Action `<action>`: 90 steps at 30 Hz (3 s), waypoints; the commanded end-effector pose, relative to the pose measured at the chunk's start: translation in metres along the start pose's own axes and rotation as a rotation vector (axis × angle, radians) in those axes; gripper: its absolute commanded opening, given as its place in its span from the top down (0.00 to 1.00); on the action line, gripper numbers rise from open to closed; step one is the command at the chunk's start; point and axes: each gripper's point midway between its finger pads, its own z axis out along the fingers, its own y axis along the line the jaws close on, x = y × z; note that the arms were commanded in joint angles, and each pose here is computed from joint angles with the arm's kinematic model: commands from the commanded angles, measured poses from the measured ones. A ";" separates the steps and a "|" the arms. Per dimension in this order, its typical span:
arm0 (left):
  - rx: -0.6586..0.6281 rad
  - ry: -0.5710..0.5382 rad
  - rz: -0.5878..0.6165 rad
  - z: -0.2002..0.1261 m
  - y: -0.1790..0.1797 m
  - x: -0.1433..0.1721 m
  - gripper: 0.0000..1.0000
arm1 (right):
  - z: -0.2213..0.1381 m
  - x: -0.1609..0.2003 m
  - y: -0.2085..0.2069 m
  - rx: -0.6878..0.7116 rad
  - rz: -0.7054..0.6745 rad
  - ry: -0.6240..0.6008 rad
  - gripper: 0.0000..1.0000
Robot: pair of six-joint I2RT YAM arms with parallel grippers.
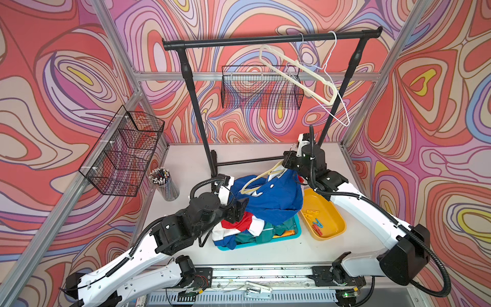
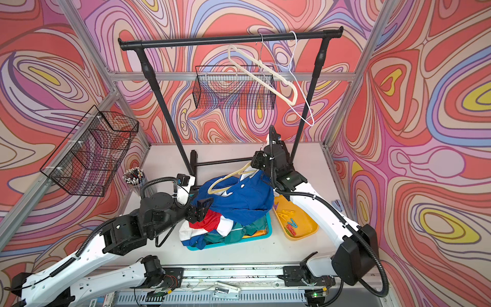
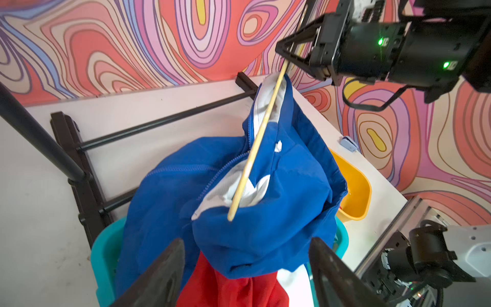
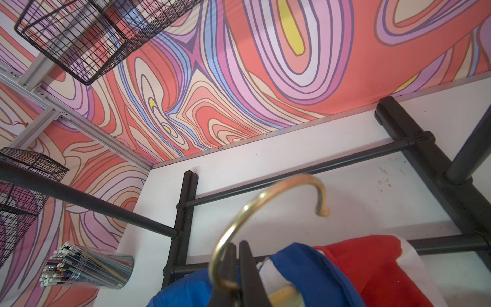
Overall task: Remove the clothespins securing jackets to the hanger
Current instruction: Remove the jacket from the hanger.
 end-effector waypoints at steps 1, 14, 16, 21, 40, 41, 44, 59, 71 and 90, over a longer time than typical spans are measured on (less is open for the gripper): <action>-0.053 0.038 0.096 0.009 0.006 0.000 0.25 | -0.003 -0.013 0.017 -0.057 0.014 -0.044 1.00; 0.106 0.049 0.109 0.041 -0.015 -0.023 0.84 | -0.002 -0.010 0.022 -0.075 0.001 -0.036 1.00; 0.113 0.040 0.109 0.039 -0.016 -0.026 1.00 | -0.001 -0.009 0.024 -0.084 0.001 -0.032 1.00; 0.088 0.035 0.086 0.030 -0.010 -0.027 1.00 | -0.002 -0.010 0.029 -0.112 -0.007 -0.031 0.75; -0.003 -0.068 0.003 -0.086 0.020 -0.062 1.00 | -0.032 0.003 -0.004 -0.029 -0.181 -0.076 0.09; 0.003 -0.065 0.005 -0.088 0.019 -0.063 1.00 | -0.033 0.006 0.001 -0.067 -0.192 -0.078 0.05; 0.014 -0.041 0.012 -0.086 0.015 -0.063 1.00 | -0.038 0.007 0.016 -0.167 -0.207 -0.099 0.02; 0.049 -0.008 0.027 -0.045 0.000 -0.064 1.00 | -0.046 -0.029 0.071 -0.368 -0.188 -0.138 0.02; -0.055 -0.084 0.054 -0.060 0.019 -0.080 1.00 | -0.054 -0.032 0.057 -0.288 -0.263 -0.157 0.02; -0.052 -0.371 0.075 -0.172 0.021 -0.166 1.00 | -0.012 0.079 -0.046 -0.025 -0.253 0.098 0.02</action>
